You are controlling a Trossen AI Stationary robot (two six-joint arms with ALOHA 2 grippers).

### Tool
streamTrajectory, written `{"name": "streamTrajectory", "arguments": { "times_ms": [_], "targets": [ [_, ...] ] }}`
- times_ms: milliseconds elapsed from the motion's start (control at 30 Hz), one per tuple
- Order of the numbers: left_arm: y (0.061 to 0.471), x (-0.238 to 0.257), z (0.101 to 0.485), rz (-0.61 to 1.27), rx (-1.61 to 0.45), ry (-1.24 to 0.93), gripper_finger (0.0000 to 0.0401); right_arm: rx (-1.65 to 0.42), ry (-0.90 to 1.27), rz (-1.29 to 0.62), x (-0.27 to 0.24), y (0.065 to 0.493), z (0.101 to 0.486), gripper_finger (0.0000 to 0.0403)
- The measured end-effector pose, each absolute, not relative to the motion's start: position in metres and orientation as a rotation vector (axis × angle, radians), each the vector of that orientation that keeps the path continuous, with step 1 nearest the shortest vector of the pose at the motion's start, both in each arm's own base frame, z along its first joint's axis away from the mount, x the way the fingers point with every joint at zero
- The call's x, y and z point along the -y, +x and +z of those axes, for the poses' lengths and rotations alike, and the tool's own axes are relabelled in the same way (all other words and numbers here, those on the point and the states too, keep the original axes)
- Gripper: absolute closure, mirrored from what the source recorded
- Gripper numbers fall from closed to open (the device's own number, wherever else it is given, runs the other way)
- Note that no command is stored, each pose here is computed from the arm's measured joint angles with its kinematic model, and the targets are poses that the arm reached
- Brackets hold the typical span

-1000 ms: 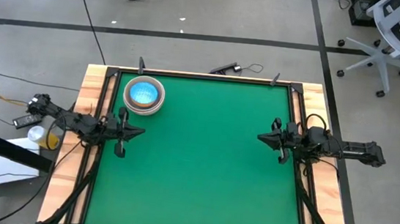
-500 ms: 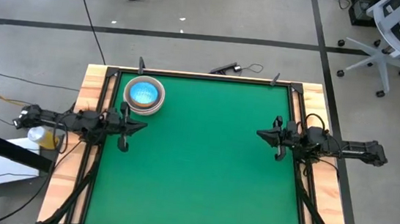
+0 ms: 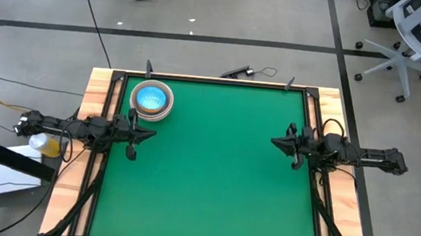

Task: Nest bowls inside each other
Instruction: Return to Home Position

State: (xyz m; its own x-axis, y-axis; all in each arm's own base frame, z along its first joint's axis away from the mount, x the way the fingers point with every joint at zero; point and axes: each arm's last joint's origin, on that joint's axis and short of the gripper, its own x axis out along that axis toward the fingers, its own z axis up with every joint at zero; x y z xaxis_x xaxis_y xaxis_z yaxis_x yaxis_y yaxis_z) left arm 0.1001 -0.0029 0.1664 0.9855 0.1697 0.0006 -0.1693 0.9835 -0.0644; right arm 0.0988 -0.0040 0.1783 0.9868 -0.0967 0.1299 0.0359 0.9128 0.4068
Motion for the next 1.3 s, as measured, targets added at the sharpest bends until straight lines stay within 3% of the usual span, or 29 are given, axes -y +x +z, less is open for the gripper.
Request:
{"name": "streamTrajectory", "arguments": {
  "times_ms": [300, 833, 1300],
  "targets": [
    [0.100, 0.003, 0.166, 0.172, 0.006, -0.065, 0.0381, 0.210, 0.528, -0.137, 0.007, 0.098, 0.182, 0.0383],
    [0.100, 0.003, 0.166, 0.174, 0.005, -0.065, 0.0381, -0.024, 0.207, -0.130, 0.005, 0.102, 0.163, 0.0382],
    [0.100, 0.003, 0.166, 0.174, 0.005, -0.065, 0.0381, -0.016, 0.265, -0.130, 0.005, 0.102, 0.163, 0.0383]
  ]
}}
